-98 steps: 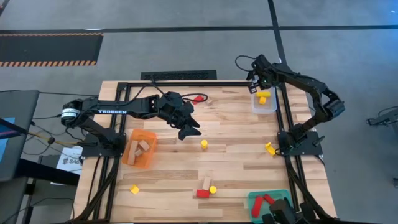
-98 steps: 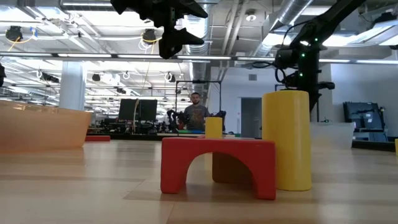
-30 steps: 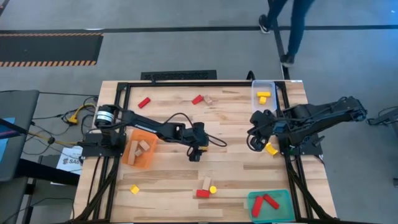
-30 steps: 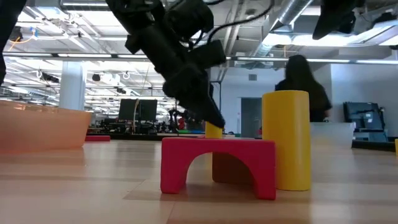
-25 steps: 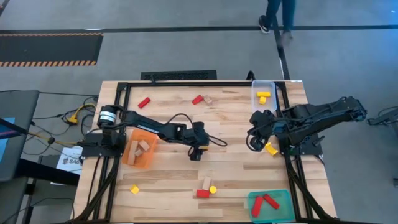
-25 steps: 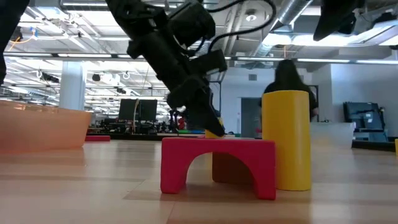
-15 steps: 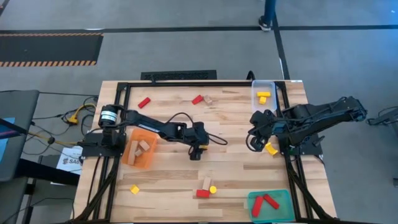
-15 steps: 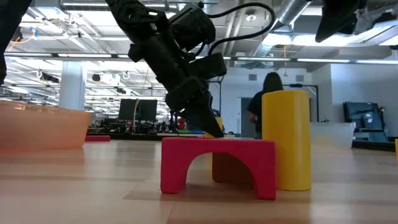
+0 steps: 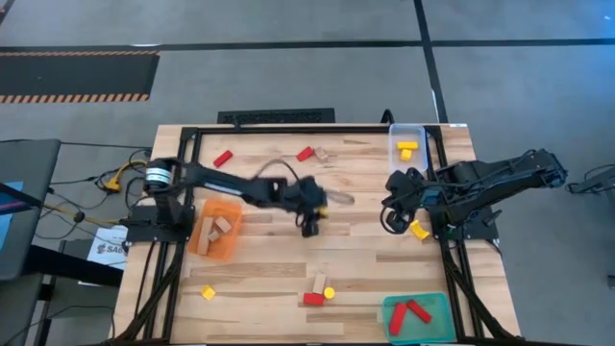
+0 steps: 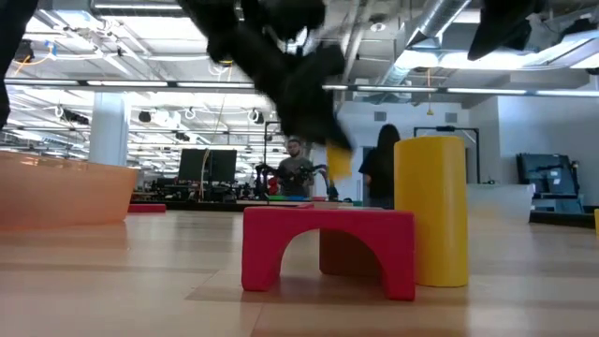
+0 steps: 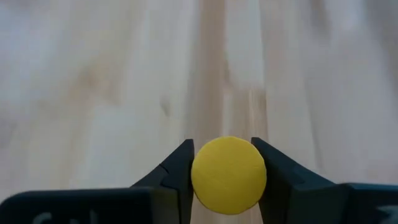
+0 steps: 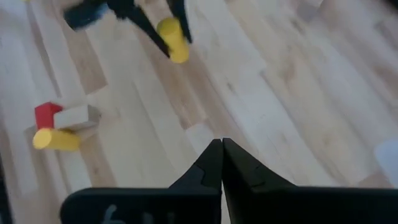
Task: Sort & place blocks by color
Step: Put the yellow block into the transparent bin
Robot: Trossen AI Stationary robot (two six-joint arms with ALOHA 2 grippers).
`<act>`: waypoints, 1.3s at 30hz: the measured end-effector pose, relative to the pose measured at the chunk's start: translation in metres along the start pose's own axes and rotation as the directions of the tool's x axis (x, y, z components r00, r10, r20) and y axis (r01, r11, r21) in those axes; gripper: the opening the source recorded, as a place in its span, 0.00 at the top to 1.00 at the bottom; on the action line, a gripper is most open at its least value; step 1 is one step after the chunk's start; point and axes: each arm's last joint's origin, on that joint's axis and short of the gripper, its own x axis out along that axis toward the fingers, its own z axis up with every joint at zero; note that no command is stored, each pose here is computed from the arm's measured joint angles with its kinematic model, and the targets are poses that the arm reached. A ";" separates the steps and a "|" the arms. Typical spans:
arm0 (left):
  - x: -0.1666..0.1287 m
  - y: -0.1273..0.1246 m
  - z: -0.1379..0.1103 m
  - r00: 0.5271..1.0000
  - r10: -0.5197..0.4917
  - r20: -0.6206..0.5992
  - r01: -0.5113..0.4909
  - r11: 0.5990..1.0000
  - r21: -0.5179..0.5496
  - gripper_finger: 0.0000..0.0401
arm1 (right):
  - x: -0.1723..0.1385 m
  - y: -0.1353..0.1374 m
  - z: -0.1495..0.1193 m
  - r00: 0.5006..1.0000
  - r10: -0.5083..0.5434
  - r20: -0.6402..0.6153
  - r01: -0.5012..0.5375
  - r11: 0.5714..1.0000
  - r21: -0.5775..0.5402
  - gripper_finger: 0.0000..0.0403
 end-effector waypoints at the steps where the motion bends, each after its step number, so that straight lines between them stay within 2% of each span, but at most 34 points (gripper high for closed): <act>1: -0.011 0.006 0.011 0.999 0.012 0.037 -0.010 0.999 -0.038 0.76 | 0.000 0.000 0.001 1.000 -0.009 0.018 0.009 1.000 -0.004 0.93; 4: -0.052 0.026 0.032 0.986 0.058 0.159 -0.022 0.976 -0.218 0.76 | 0.000 0.000 0.003 0.998 -0.037 0.057 0.038 0.999 -0.026 0.89; 6: -0.083 0.035 0.039 0.951 0.102 0.292 -0.004 0.948 -0.319 0.76 | 0.000 0.001 0.005 0.996 -0.037 0.081 0.042 0.997 -0.064 0.87; 8: -0.109 0.039 0.034 0.903 0.145 0.405 0.038 0.910 -0.412 0.76 | 0.000 0.004 0.009 0.992 -0.014 0.125 0.028 0.993 -0.111 0.84; 11: -0.119 0.042 0.011 0.835 0.147 0.530 0.195 0.822 -0.536 0.76 | 0.002 0.013 0.019 0.974 0.040 0.222 0.001 0.983 -0.181 0.80; 13: -0.116 0.043 -0.004 0.780 0.132 0.612 0.340 0.732 -0.590 0.76 | 0.000 0.018 0.028 0.949 0.089 0.301 -0.027 0.979 -0.204 0.76; 15: -0.117 0.041 -0.012 0.701 0.121 0.703 0.479 0.651 -0.589 0.76 | 0.001 0.022 0.039 0.917 0.123 0.379 -0.044 0.977 -0.211 0.71; 17: -0.114 0.037 -0.017 0.672 0.106 0.733 0.536 0.613 -0.580 0.76 | 0.004 0.024 0.049 0.887 0.136 0.441 -0.048 0.978 -0.205 0.63; 19: -0.109 0.031 -0.023 0.705 0.112 0.701 0.507 0.611 -0.607 0.76 | 0.008 0.024 0.061 0.856 0.156 0.493 -0.069 0.979 -0.191 0.54; 20: -0.108 0.029 -0.023 0.706 0.119 0.698 0.497 0.619 -0.609 0.76 | 0.011 0.023 0.066 0.848 0.188 0.495 -0.102 0.975 -0.195 0.49; 25: -0.112 0.019 -0.016 0.683 0.112 0.722 0.478 0.679 -0.558 0.76 | 0.037 0.015 0.087 0.828 0.363 0.428 -0.307 0.931 -0.196 0.27; 28: -0.115 0.016 -0.012 0.667 0.101 0.738 0.467 0.716 -0.520 0.76 | 0.054 0.009 0.096 0.827 0.399 0.396 -0.360 0.917 -0.173 0.18; 31: -0.114 0.013 -0.013 0.677 0.095 0.730 0.439 0.744 -0.504 0.76 | 0.072 0.004 0.100 0.849 0.380 0.367 -0.356 0.925 -0.135 0.11; 34: -0.114 0.011 -0.013 0.676 0.089 0.731 0.427 0.762 -0.488 0.76 | 0.083 0.005 0.103 0.849 0.378 0.370 -0.355 0.926 -0.131 0.08; 39: -0.113 0.011 -0.013 0.683 0.088 0.725 0.417 0.768 -0.486 0.76 | 0.098 0.009 0.106 0.847 0.385 0.367 -0.362 0.923 -0.131 0.07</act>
